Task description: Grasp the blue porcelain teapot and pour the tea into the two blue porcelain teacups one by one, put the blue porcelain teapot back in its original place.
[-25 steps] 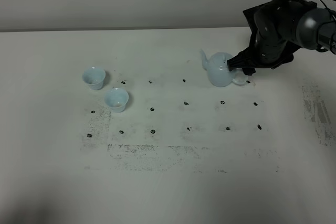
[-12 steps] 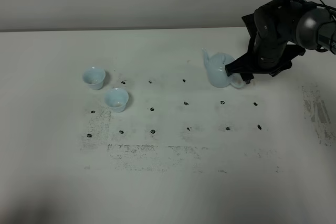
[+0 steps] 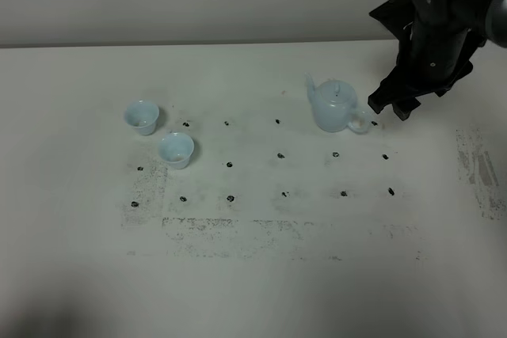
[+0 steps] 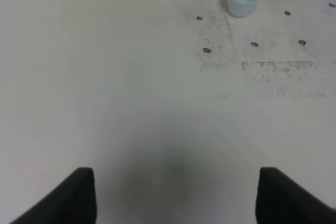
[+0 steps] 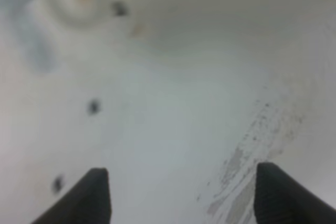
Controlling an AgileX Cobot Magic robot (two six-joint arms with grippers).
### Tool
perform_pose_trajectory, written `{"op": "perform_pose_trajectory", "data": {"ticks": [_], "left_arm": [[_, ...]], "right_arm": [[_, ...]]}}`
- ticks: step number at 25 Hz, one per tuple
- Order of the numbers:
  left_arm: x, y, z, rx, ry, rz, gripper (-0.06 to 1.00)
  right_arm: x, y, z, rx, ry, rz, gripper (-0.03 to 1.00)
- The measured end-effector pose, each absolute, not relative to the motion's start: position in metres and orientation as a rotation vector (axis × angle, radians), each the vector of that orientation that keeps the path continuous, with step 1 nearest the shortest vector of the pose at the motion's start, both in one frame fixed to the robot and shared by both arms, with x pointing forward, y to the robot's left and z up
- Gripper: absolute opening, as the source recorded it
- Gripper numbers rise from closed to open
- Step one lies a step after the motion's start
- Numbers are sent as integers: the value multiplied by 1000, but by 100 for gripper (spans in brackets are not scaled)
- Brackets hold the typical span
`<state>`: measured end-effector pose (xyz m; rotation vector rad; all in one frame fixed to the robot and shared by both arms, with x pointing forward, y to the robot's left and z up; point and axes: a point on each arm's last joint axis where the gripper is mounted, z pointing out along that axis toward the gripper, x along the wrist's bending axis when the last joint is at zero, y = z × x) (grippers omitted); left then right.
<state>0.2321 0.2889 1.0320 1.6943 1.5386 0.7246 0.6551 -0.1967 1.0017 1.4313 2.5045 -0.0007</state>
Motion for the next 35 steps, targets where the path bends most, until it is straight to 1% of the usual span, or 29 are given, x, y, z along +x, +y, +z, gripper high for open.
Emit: {"op": "perform_pose_trajectory", "data": {"ticks": [3, 6, 10, 21, 29, 35], "left_arm": [[232, 289, 1032, 1694, 1539, 725, 61], [232, 289, 1032, 1694, 1539, 725, 61], [232, 289, 1032, 1694, 1539, 725, 61], [232, 289, 1032, 1694, 1539, 725, 61], [232, 289, 1032, 1694, 1539, 725, 61], [232, 289, 1032, 1694, 1539, 725, 61]], "right_arm": [[649, -191, 1011, 1286, 2683, 117, 55], [645, -185, 1010, 1132, 2819, 192, 54], [649, -184, 1008, 1048, 2832, 224, 52], [675, -195, 980, 1219, 2787, 216, 41], [700, -190, 958, 1273, 2806, 193, 39], [704, -180, 955, 1278, 2816, 242, 39]]}}
